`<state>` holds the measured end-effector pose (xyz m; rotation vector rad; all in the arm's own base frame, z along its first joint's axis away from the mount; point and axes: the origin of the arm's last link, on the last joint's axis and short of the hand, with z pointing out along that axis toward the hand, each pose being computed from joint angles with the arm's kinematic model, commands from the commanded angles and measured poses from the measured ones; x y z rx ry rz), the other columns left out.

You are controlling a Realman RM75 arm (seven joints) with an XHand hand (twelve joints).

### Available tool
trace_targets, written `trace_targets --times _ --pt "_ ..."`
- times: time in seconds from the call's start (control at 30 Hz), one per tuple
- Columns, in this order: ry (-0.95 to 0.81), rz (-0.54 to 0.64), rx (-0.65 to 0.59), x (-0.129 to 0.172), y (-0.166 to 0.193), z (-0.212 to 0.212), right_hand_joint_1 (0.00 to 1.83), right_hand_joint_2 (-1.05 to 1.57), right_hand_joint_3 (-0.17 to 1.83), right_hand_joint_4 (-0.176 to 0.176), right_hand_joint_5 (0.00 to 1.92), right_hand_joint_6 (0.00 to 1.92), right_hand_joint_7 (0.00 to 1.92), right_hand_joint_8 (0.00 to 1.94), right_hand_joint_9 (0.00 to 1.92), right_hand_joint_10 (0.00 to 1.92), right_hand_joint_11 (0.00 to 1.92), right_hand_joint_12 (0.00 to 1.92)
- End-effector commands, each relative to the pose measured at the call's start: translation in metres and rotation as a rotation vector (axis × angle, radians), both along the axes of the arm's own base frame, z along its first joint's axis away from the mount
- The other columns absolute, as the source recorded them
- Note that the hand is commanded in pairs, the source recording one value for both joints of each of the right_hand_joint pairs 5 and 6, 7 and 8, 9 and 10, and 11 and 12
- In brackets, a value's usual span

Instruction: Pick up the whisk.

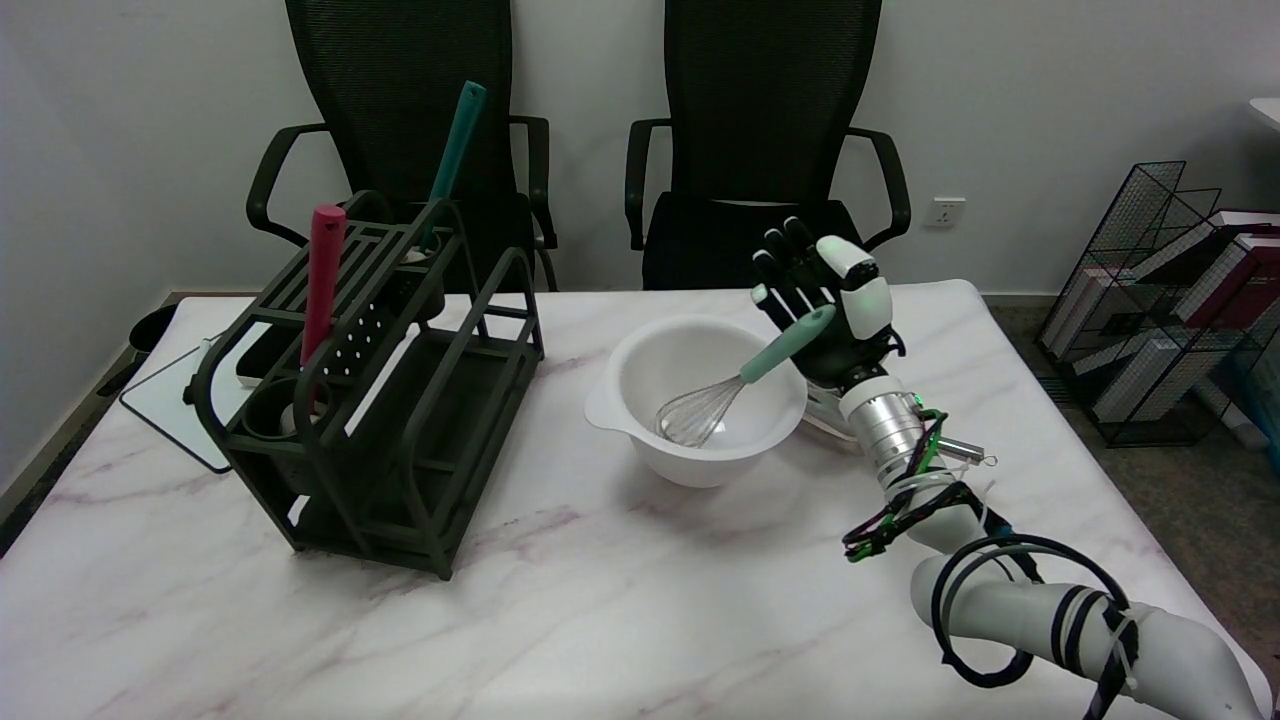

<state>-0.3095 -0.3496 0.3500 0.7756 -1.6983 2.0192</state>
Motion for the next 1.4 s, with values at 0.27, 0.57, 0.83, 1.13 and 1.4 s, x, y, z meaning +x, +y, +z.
trace_targets --times 0.27,0.57,0.83,1.13,1.4 --pt "0.105 0.017 0.061 0.003 0.002 -0.008 0.90 0.69 1.01 0.000 0.71 0.71 0.69 0.69 0.80 0.80 0.82 0.82" --pt "0.106 0.022 0.051 0.003 0.004 -0.006 0.87 0.66 1.04 0.000 0.69 0.69 0.68 0.68 0.76 0.76 0.71 0.71" --pt "0.099 0.030 0.037 0.004 0.004 -0.002 0.87 0.64 1.05 0.000 0.69 0.69 0.68 0.68 0.74 0.74 0.68 0.68" --pt "0.100 0.045 0.009 0.006 0.008 0.005 0.88 0.63 1.05 0.000 0.68 0.68 0.67 0.67 0.73 0.73 0.68 0.68" --pt "0.093 0.076 -0.027 0.010 0.011 0.012 0.88 0.62 1.05 0.000 0.68 0.68 0.67 0.67 0.73 0.73 0.67 0.67"
